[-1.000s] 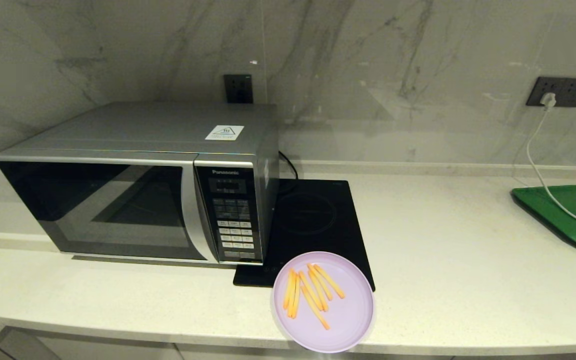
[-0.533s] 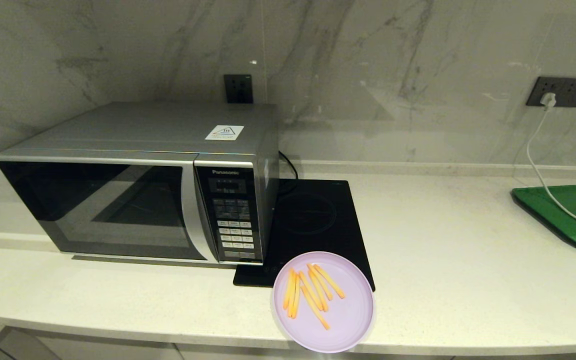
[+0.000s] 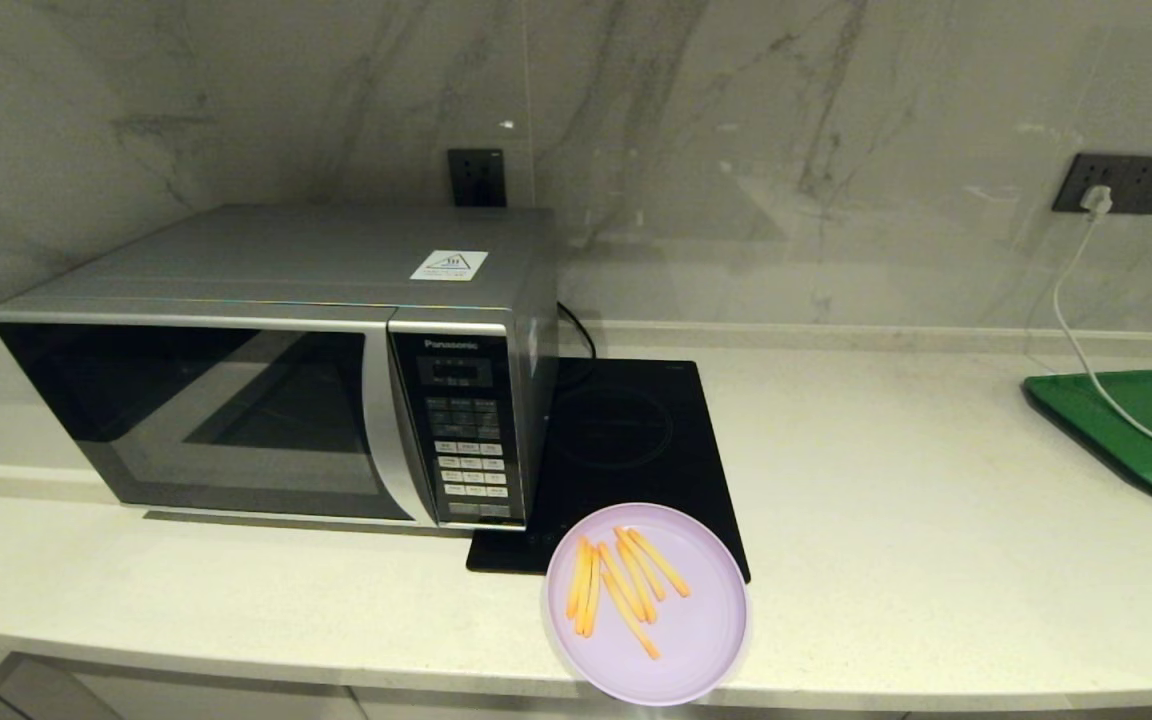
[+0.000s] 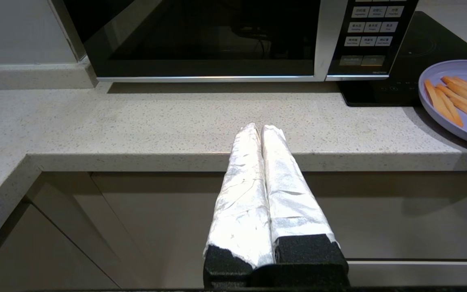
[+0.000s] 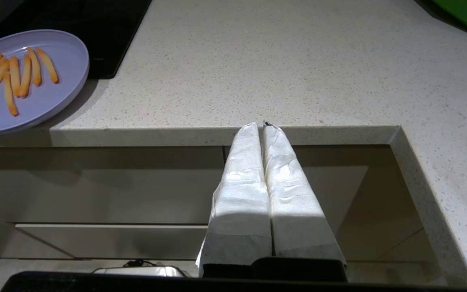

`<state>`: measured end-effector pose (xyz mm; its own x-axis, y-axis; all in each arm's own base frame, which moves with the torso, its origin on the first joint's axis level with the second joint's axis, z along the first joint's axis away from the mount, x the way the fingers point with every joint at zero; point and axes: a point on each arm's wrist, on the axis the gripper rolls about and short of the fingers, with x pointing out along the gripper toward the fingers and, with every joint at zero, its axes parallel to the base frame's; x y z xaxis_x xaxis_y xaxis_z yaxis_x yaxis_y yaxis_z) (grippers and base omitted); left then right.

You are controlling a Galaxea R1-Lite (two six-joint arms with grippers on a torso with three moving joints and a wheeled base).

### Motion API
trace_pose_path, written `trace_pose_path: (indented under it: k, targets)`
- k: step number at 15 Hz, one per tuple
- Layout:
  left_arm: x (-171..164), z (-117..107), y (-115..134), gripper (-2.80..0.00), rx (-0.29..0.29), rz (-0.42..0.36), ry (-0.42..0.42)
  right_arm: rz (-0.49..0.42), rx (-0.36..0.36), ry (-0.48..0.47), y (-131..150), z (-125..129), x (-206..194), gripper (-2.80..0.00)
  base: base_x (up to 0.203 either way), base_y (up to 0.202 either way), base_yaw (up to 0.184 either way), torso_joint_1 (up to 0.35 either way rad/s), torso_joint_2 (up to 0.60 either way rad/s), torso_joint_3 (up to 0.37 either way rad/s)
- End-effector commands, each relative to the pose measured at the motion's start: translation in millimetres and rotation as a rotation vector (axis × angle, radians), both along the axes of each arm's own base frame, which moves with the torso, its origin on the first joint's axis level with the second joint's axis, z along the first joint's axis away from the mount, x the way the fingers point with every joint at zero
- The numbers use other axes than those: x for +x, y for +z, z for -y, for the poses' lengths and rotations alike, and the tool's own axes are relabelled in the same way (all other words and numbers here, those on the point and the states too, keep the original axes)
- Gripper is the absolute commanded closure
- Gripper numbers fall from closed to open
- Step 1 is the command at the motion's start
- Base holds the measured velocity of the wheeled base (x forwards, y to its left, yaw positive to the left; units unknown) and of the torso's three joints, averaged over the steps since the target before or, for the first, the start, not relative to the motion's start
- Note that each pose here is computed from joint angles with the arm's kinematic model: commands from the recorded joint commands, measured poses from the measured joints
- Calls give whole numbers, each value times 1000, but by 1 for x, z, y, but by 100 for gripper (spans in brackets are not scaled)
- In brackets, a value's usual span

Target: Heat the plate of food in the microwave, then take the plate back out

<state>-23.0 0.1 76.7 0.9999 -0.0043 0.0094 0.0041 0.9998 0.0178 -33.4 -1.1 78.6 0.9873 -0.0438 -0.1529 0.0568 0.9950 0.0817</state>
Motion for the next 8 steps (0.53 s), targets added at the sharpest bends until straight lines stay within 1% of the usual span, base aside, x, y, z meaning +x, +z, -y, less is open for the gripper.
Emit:
trace_pose_path:
  k: [1,8]
  targets:
    - [0,0,0,0,-1,1,0,-3,1,-1,0,0,0,0,0,0,0,0,0,0]
    - [0,0,0,0,-2,0,1,-4,1,-1,0,0,0,0,0,0,0,0,0,0]
